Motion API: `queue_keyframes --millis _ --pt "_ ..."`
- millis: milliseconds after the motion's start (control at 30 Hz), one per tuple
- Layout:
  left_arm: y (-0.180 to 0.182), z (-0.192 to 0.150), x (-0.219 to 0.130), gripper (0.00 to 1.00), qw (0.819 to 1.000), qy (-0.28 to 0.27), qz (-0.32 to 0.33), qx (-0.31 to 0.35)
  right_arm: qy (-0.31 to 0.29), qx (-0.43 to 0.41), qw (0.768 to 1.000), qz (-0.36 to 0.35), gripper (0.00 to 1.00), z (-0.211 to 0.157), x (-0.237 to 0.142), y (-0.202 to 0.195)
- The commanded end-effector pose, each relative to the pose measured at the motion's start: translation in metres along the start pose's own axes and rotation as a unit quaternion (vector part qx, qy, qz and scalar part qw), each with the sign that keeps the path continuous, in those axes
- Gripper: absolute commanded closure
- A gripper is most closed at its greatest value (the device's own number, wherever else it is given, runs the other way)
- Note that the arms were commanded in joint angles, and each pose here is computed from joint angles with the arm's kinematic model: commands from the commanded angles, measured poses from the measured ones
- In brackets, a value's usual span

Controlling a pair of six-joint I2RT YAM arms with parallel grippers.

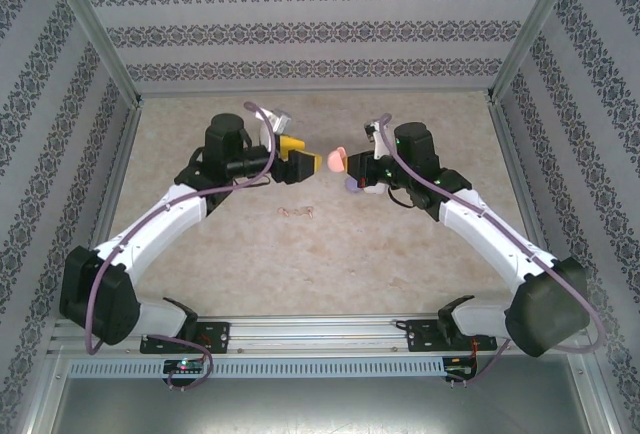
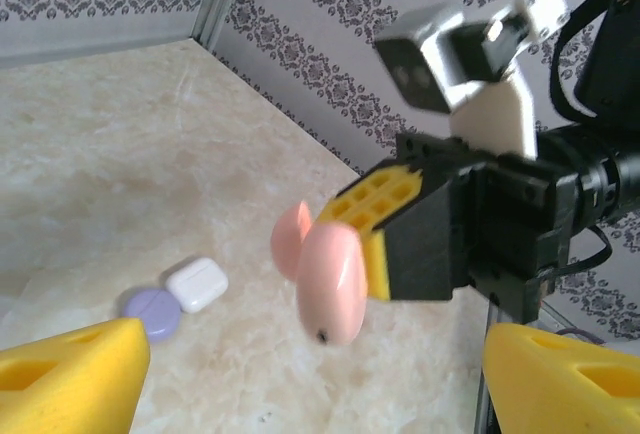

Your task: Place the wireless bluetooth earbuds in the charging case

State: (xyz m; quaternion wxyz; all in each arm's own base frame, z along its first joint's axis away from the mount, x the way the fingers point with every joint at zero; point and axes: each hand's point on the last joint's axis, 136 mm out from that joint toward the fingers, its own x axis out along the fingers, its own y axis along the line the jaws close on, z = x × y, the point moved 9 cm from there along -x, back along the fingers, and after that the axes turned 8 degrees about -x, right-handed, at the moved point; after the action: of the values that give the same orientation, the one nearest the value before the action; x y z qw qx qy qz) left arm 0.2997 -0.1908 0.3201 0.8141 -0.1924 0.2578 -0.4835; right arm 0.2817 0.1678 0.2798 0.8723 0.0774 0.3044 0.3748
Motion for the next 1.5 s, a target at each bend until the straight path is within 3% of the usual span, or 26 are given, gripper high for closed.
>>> queue_keyframes --millis 0,233,400,700,1133,1367,1467 --pt "0.009 -0.009 0.008 0.14 0.996 0.093 -0.007 0.013 0.042 -0.066 0.997 -0.021 1.0 -0.002 0.0 -0.004" --pt "0.028 -0.01 0.035 0.13 0.974 0.22 -0.045 0.003 0.076 -0.115 0.99 -0.029 1.0 0.004 0.005 -0.007" --pt "0.034 -0.011 0.047 0.19 0.961 0.262 -0.09 -0.014 0.085 -0.129 0.988 -0.028 1.0 0.006 0.005 -0.006" --pt "0.037 -0.01 0.058 0.26 0.953 0.269 -0.138 -0.036 0.098 -0.135 0.986 -0.019 1.0 0.004 0.007 -0.002" --pt "0.045 -0.018 0.072 0.33 0.946 0.283 -0.147 -0.051 0.098 -0.141 0.985 -0.002 1.0 0.01 0.019 0.008" --pt "0.045 -0.017 0.074 0.42 0.945 0.285 -0.155 -0.049 0.103 -0.142 0.985 -0.001 1.0 0.009 0.023 0.008" --pt "0.045 -0.016 0.074 0.51 0.943 0.287 -0.16 -0.047 0.105 -0.142 0.984 -0.003 1.0 0.008 0.024 0.007"
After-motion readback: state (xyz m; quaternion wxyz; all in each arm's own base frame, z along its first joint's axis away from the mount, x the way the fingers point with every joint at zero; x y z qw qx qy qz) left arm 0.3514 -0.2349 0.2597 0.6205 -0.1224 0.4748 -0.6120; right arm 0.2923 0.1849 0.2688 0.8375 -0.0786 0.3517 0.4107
